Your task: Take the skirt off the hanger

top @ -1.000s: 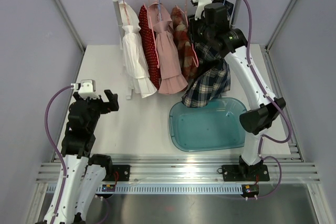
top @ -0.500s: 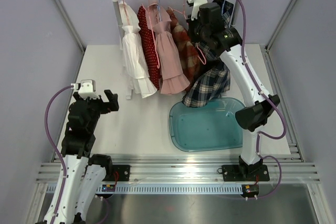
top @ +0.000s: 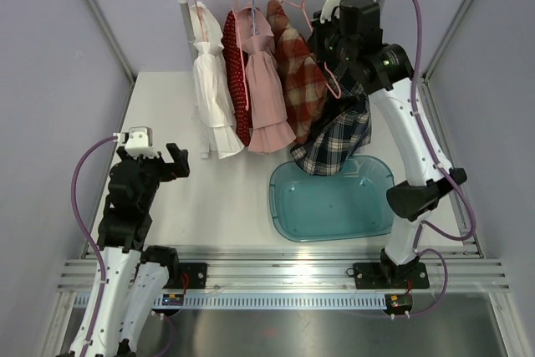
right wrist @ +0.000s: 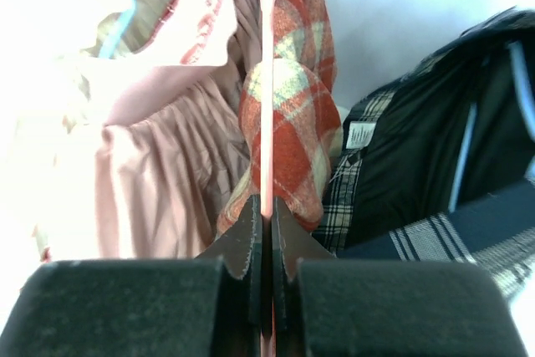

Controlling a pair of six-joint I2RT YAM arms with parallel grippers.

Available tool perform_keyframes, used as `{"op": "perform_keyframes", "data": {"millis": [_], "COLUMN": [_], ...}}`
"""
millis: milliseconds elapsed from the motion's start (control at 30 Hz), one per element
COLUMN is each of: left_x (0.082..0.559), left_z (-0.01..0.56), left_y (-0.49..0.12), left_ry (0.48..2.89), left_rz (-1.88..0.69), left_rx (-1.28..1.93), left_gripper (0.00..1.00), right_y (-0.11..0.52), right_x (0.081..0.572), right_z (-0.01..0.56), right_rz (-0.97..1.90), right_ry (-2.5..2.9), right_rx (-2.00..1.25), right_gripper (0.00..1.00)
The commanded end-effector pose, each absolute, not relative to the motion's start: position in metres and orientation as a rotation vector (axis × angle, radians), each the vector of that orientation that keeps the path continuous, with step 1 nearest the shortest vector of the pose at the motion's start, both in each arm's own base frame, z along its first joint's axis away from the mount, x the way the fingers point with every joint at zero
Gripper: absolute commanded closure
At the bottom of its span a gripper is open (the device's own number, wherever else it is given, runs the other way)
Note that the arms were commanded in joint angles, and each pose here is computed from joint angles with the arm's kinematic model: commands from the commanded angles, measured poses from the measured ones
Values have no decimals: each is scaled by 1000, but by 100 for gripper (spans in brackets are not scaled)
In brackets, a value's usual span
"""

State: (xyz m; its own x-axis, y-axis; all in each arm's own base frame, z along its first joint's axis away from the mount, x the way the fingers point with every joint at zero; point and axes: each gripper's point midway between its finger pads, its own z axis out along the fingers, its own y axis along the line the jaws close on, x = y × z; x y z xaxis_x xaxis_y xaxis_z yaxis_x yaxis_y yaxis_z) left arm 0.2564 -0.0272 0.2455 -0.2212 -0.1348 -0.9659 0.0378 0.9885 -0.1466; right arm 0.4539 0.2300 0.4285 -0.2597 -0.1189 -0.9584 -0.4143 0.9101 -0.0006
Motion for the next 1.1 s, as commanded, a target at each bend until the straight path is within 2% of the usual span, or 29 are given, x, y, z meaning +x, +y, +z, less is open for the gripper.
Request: {"op": "perform_keyframes", "data": {"millis": [0,233,433,767,967,1067], "left_x": [257,254,252,229,199,188], "left_z": [270,274,282,314,346,353], "left_y": [-37,-43,-59,-132,-164,-180], "left_ry": [1702,1682,1650,1548,1345,1331], "left_rz": [-206,-236,-321,-765,-991,-1105], "left_rx": [-18,11,71,310,473,522], "left_gripper": [1,1,1,1,1,1], "right_y": [218,199,190,144,153,162], "right_x": [411,374,318,222,147,138], "right_z": [524,518,506,471,455,448], "right_rz": [376,332,344,329,542,645], "right_ry": [1572,1577,1548,1541,1449,1432], "right_rx": [-372,-447,-654,-932,-1169,-1200], "right_gripper": [100,100,100,100,100,100]}}
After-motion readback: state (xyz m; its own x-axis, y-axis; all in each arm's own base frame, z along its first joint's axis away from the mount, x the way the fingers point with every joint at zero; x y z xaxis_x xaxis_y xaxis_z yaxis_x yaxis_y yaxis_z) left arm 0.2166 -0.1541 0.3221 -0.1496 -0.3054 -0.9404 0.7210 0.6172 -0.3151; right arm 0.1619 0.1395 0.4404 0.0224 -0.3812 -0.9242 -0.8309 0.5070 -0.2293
